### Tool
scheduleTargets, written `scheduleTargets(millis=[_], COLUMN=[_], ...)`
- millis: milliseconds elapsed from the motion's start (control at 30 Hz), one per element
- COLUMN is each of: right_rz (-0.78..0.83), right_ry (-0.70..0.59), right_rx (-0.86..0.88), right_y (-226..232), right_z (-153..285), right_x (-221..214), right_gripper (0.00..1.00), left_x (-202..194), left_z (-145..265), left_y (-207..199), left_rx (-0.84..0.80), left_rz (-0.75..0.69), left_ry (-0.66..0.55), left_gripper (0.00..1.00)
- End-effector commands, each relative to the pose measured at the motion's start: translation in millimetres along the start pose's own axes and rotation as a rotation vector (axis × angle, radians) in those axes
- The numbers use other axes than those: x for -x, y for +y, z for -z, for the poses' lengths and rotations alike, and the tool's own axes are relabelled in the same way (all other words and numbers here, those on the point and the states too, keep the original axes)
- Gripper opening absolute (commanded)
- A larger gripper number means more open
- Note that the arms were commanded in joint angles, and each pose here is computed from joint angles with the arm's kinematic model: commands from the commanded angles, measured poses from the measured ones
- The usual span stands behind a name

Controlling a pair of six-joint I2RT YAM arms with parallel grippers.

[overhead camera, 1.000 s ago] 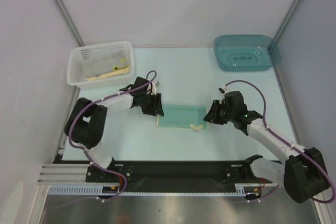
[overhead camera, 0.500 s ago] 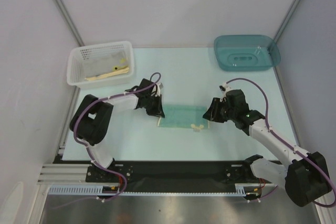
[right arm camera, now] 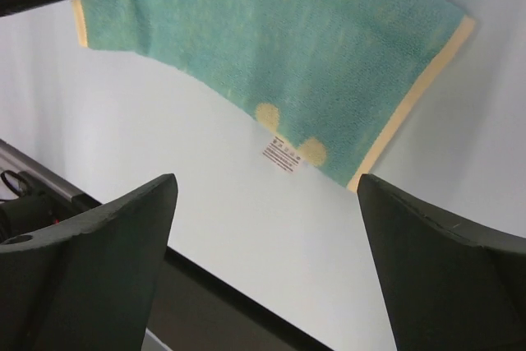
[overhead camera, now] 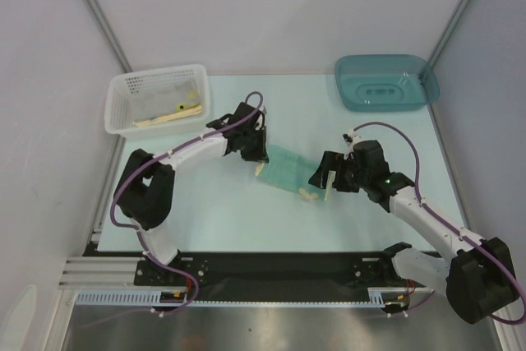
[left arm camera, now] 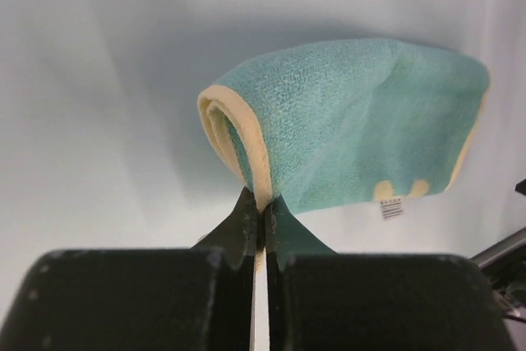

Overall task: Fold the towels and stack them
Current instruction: Neatly place the folded towel into the bin

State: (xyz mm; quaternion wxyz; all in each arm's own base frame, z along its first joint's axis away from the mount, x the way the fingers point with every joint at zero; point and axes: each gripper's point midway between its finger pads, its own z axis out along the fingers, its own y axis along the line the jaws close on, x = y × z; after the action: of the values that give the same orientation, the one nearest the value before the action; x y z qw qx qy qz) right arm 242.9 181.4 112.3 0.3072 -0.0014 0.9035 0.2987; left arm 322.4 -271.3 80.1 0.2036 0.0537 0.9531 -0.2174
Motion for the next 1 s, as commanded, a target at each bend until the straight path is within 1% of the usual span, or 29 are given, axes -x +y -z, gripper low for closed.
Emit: scheduleTargets(millis=[0, 133, 167, 200, 233, 300, 333, 367, 400, 433, 467, 533, 567, 633, 667, 733, 767, 833, 867, 933, 967], right_rz=[0.023, 0.026, 0.025, 0.026, 0.023, 0.017, 0.014, 0.014, 0.014, 0.014, 0.020, 0.027, 0.037, 0.043, 0.048, 0.057, 0.059, 0.070, 0.075, 0.084, 0.082], right_ry=[-0.034, -0.041, -0.043, -0.044, -0.048, -0.055, -0.059, -0.060, -0.062, -0.062, -0.065, -0.059, -0.061, -0.056, -0.051, -0.043, -0.037, -0.023, -0.019, -0.014, -0.002], right_rx=[0.016, 0.014, 0.016, 0.016, 0.019, 0.023, 0.024, 0.026, 0.025, 0.024, 0.024, 0.016, 0.012, -0.003, -0.008, -0.018, -0.021, -0.026, -0.028, -0.032, -0.040], right_y=[7.0, 6.6, 7.1, 7.3, 8.0, 9.4, 10.1, 10.6, 10.9, 10.8, 11.5, 10.3, 10.0, 6.9, 5.2, 2.6, 1.4, -0.7, -1.3, -2.5, -5.8], right_z=[1.8, 2.4, 2.9, 2.9, 2.8, 2.5, 2.6, 1.8, 1.8, 1.6, 1.8, -0.2, -0.4, -4.4, -6.2, -12.7, -15.2, -21.7, -23.4, -26.9, -30.7], right_x=[13.7, 16.5, 17.4, 17.7, 18.7, 20.7, 22.0, 22.7, 23.8, 24.3, 26.7, 27.0, 29.5, 31.3, 31.1, 35.1, 35.5, 37.5, 38.0, 40.1, 37.8], right_gripper=[1.00, 1.00, 1.00, 1.00, 1.00, 0.99, 1.00, 1.00, 1.00, 1.00, 1.00, 1.00, 1.00, 1.00, 1.00, 1.00, 1.00, 1.00, 1.00, 1.00, 1.00], left_x=[9.4, 14.8, 24.9, 29.3, 43.5, 51.1, 58.3, 75.0, 78.7, 84.9, 101.3, 110.6, 124.9, 138.1, 154.9, 166.4, 184.8, 199.8, 214.5, 225.6, 233.5], left_z=[2.8, 2.4, 1.6, 0.1, 1.8, -4.9, -4.4, 0.2, -7.2, -8.7, -3.2, -9.8, -3.8, -5.9, 4.3, 4.2, 17.1, 24.9, 34.2, 42.9, 54.2], left_y=[6.7, 12.5, 15.3, 14.5, 8.8, 19.7, 20.6, 19.7, 28.0, 31.9, 36.3, 46.5, 46.2, 61.6, 65.5, 73.1, 76.2, 84.2, 92.0, 101.1, 109.4], left_rx=[0.104, 0.163, 0.190, 0.190, 0.181, 0.255, 0.273, 0.284, 0.314, 0.321, 0.321, 0.319, 0.309, 0.316, 0.319, 0.328, 0.327, 0.332, 0.332, 0.339, 0.353], left_rz=[0.019, -0.005, -0.016, -0.031, -0.056, -0.069, -0.089, -0.092, -0.102, -0.098, -0.079, -0.071, -0.064, -0.060, -0.051, -0.073, -0.063, -0.050, -0.033, -0.007, 0.012], left_ry=[-0.011, -0.018, -0.048, -0.058, -0.087, -0.073, -0.076, -0.094, -0.080, -0.079, -0.098, -0.085, -0.107, -0.099, -0.124, -0.125, -0.164, -0.191, -0.222, -0.245, -0.267], left_gripper=[0.00, 0.00, 0.00, 0.00, 0.00, 0.00, 0.00, 0.01, 0.01, 0.00, 0.00, 0.00, 0.00, 0.00, 0.00, 0.00, 0.00, 0.00, 0.00, 0.00, 0.00])
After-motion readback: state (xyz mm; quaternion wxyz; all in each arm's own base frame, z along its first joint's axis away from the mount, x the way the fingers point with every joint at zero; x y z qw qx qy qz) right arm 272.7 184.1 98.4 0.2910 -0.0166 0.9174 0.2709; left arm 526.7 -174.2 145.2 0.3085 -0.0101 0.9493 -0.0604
